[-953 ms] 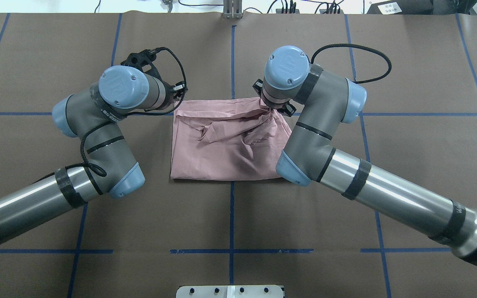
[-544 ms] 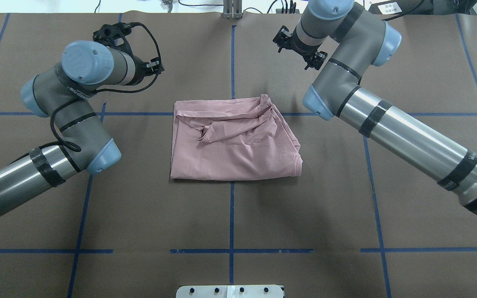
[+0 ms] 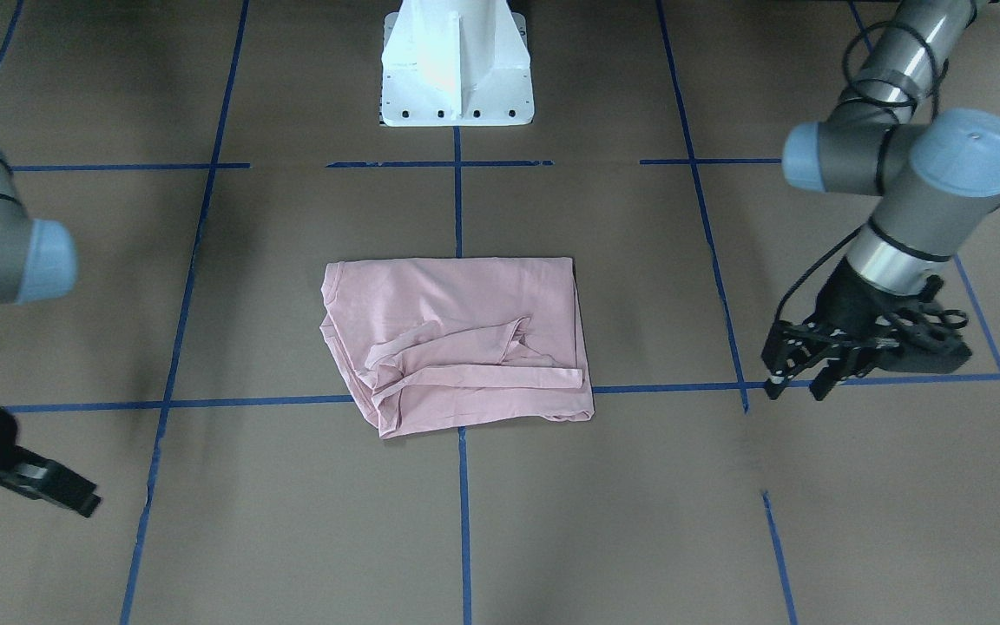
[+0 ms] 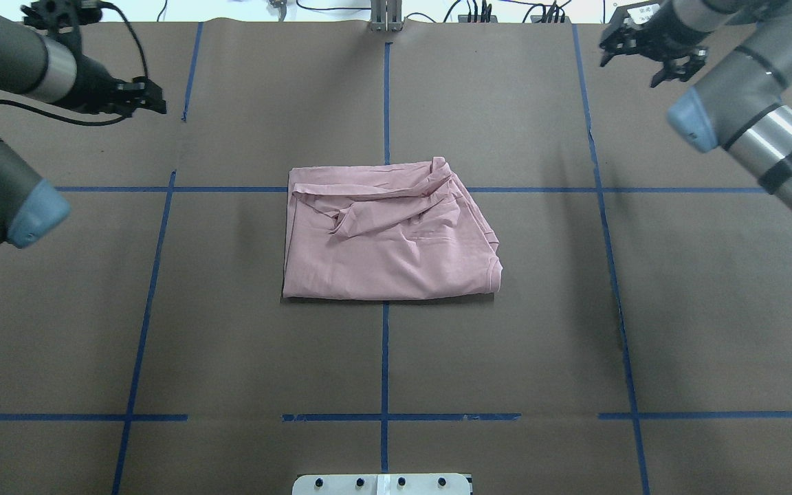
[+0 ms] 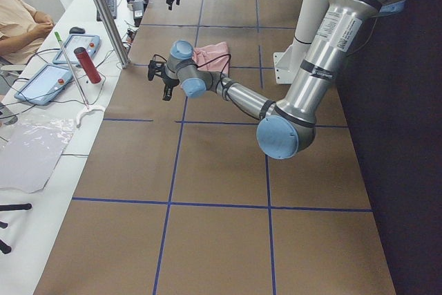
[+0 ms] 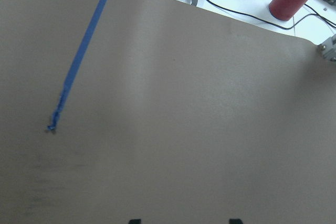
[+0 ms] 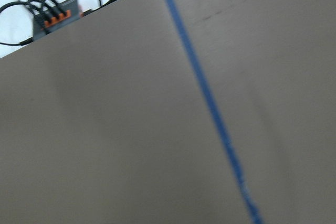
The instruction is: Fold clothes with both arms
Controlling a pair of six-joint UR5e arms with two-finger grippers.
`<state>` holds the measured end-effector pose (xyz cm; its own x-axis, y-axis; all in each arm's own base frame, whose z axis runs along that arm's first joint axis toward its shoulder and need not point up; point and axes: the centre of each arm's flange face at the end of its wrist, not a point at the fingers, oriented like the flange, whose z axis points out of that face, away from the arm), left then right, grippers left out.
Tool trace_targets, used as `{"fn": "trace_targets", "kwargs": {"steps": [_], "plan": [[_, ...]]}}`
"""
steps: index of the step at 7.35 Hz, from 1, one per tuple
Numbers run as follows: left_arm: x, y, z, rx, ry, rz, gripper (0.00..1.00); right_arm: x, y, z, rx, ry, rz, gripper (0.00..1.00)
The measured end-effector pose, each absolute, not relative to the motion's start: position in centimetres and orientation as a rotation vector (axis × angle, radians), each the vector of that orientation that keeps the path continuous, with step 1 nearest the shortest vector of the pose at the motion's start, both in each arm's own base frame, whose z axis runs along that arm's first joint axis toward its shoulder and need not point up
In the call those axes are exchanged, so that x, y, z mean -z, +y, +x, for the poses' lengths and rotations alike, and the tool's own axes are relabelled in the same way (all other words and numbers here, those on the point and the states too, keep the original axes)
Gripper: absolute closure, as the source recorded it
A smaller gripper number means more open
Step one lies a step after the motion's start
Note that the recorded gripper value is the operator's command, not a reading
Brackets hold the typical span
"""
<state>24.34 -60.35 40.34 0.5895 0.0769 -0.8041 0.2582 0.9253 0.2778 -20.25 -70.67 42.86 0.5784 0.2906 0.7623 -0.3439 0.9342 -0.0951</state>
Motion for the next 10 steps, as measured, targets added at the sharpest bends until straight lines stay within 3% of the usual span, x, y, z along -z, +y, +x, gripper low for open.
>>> {"fn": "trace_targets", "kwargs": {"steps": [2,4,5,7,10], "plan": [[-46.6,-58.3,13.3,-0.05,0.918,0.413,0.34,-49.0,-67.0,-8.0,-0.204,-0.845,0.103,0.0],[-51.1,-53.3,3.7,-0.126,0.899,0.451,0.25,-53.2,-60.2,1.6,-0.047,-0.783,0.095,0.0],[-53.4,-50.5,0.1,-0.154,0.866,0.455,0.0,-54.4,-56.6,5.4,0.013,-0.768,0.073,0.0],[-59.1,-46.4,-4.4,-0.111,0.816,0.328,0.0,-57.2,-49.6,8.7,0.073,-0.774,0.023,0.0],[-62.1,-43.9,-8.6,-0.064,0.792,0.205,0.0,-59.6,-46.3,8.9,0.061,-0.8,-0.026,0.0]]}}
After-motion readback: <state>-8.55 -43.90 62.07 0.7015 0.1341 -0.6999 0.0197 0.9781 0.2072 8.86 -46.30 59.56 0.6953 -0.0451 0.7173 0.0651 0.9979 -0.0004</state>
